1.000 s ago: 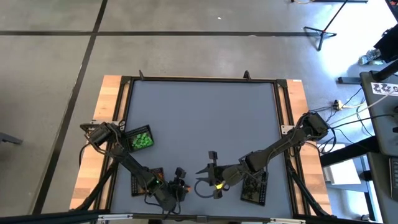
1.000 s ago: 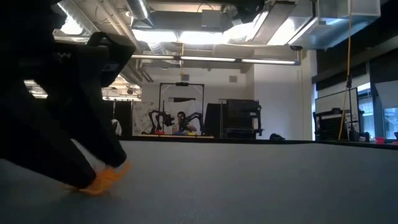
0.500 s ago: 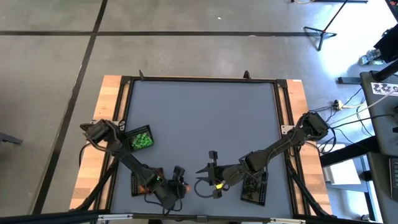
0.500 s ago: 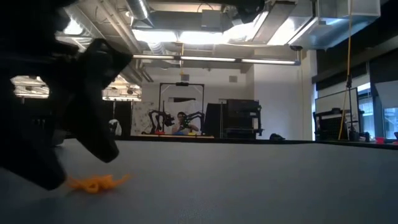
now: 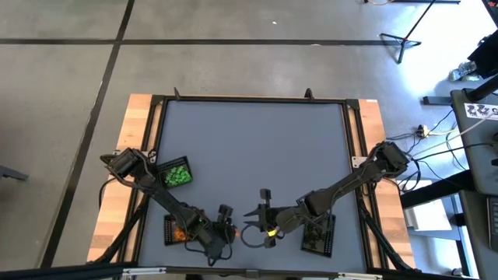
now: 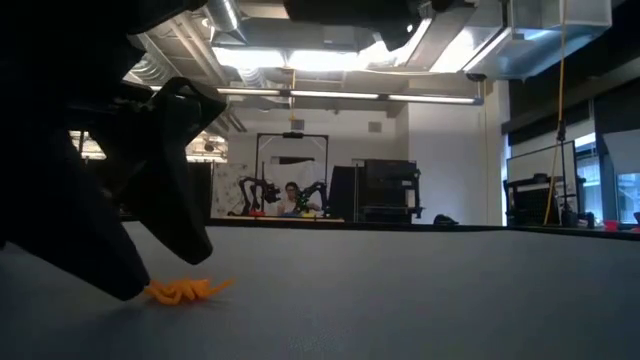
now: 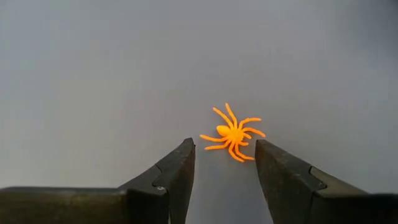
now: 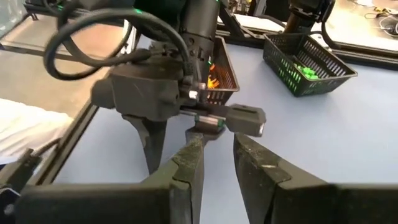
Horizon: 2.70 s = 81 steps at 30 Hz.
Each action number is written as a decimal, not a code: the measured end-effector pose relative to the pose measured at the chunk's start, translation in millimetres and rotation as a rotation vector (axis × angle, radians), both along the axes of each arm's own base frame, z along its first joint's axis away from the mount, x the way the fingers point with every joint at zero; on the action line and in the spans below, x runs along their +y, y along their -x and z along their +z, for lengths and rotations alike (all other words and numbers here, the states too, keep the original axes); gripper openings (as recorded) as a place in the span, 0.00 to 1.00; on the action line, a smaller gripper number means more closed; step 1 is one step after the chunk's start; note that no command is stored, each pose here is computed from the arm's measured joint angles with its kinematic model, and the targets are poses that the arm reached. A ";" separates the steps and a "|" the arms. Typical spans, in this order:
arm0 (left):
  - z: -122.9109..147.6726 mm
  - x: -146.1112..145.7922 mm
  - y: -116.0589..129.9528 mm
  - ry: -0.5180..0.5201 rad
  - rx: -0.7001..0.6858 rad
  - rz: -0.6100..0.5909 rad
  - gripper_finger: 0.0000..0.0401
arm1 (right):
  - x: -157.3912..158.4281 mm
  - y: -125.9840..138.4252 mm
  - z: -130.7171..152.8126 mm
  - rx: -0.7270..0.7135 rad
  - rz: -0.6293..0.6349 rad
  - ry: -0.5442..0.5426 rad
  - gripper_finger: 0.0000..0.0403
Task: Sort Halloween decoration
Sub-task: Put the orange spider toy into the bottom left black bin
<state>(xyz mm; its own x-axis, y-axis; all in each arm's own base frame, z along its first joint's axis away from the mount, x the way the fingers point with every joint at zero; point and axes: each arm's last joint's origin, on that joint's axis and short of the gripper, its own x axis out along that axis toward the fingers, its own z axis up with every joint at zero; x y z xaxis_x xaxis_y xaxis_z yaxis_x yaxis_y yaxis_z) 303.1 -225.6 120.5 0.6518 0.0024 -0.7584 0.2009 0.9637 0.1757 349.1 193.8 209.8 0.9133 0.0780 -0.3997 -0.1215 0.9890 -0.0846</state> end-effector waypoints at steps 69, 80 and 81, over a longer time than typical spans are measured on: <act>112.7 11.4 142.4 0.172 0.376 0.284 0.00 | -13.7 5.8 33.4 -0.101 0.101 -0.055 0.21; 113.6 8.2 140.2 0.204 0.349 0.275 0.00 | -117.7 89.2 29.8 -0.250 -0.076 -0.189 0.21; 113.6 8.2 140.3 0.204 0.350 0.275 0.00 | -124.9 100.6 26.7 -0.281 -0.086 -0.191 0.21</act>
<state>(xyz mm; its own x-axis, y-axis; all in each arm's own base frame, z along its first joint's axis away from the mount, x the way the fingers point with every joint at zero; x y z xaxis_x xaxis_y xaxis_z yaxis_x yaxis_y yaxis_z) 162.8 -217.4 234.1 0.3533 -0.0328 -0.9349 -0.0527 0.9971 -0.0549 248.5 68.9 236.5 0.9921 0.0452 -0.1169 -0.0354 0.9958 0.0844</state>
